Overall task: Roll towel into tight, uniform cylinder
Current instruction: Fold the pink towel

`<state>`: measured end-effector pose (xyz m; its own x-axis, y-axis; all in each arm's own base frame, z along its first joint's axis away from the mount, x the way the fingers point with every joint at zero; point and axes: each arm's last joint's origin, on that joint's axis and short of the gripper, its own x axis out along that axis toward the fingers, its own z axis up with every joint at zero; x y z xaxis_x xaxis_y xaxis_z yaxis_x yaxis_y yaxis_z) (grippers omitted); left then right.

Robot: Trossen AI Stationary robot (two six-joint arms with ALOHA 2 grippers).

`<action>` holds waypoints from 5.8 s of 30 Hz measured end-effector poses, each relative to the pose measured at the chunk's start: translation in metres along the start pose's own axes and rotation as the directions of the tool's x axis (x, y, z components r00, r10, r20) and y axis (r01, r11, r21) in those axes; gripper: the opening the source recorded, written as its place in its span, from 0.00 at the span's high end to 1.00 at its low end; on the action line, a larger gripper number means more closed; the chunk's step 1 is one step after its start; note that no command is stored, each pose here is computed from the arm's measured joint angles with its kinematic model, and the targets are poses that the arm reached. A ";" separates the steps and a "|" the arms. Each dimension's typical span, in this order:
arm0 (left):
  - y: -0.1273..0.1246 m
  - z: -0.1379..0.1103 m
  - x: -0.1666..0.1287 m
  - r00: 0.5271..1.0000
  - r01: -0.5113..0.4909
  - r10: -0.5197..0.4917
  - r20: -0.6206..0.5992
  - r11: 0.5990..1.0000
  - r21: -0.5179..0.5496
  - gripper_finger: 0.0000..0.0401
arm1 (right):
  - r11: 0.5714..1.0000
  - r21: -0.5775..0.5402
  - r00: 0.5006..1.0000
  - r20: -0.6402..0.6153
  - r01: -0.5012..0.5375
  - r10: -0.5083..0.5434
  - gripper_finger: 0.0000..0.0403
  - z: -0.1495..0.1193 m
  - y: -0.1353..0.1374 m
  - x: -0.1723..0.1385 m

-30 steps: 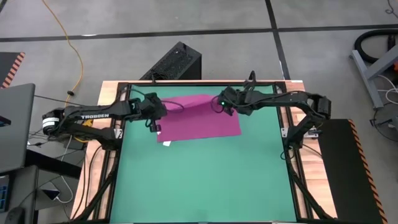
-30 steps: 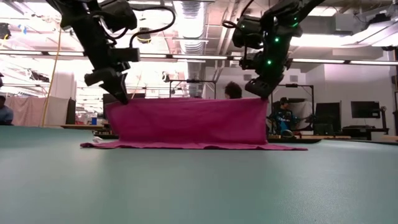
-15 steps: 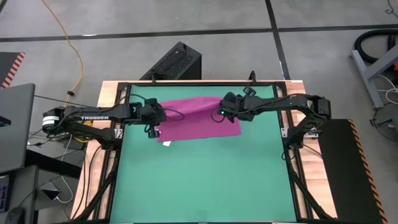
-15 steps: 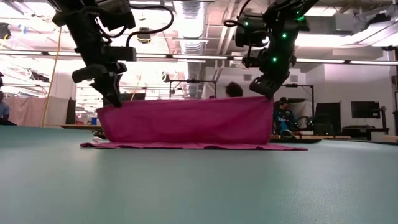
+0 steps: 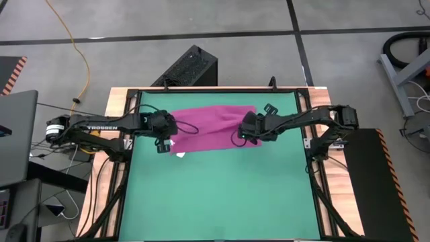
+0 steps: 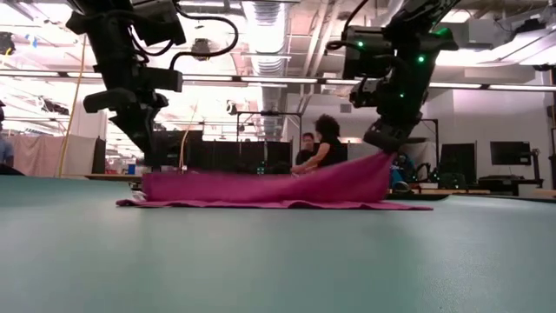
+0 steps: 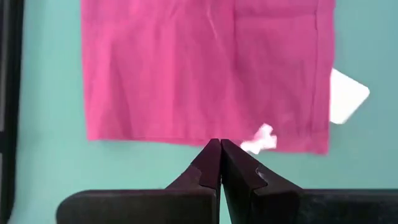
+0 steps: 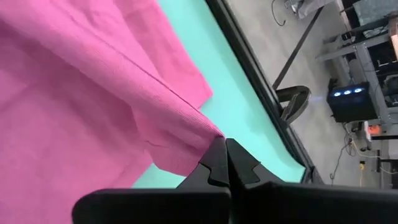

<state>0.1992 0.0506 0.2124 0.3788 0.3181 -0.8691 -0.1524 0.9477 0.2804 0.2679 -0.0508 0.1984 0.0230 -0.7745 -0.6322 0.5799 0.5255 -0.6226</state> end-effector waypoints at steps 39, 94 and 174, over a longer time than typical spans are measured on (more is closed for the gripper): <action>-0.064 -0.031 0.048 0.998 -0.030 0.013 0.068 0.964 0.263 0.64 | 0.994 -0.016 0.993 0.028 -0.111 0.112 1.00 -0.004 0.016 -0.014; -0.060 -0.027 0.050 0.993 -0.108 0.100 0.056 0.982 0.153 1.00 | 0.987 -0.038 0.988 0.013 -0.156 0.157 1.00 -0.007 0.020 -0.019; -0.047 -0.021 0.033 0.998 -0.068 0.068 0.007 0.990 0.124 1.00 | 0.979 -0.077 0.980 0.045 -0.188 0.192 0.99 0.000 0.022 -0.049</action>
<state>0.1996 0.0157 0.1617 0.3736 0.3817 -0.8454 -0.0639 0.9198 0.3871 0.2798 -0.0012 0.2152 0.1707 -0.6743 -0.7185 0.5012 0.6872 -0.5258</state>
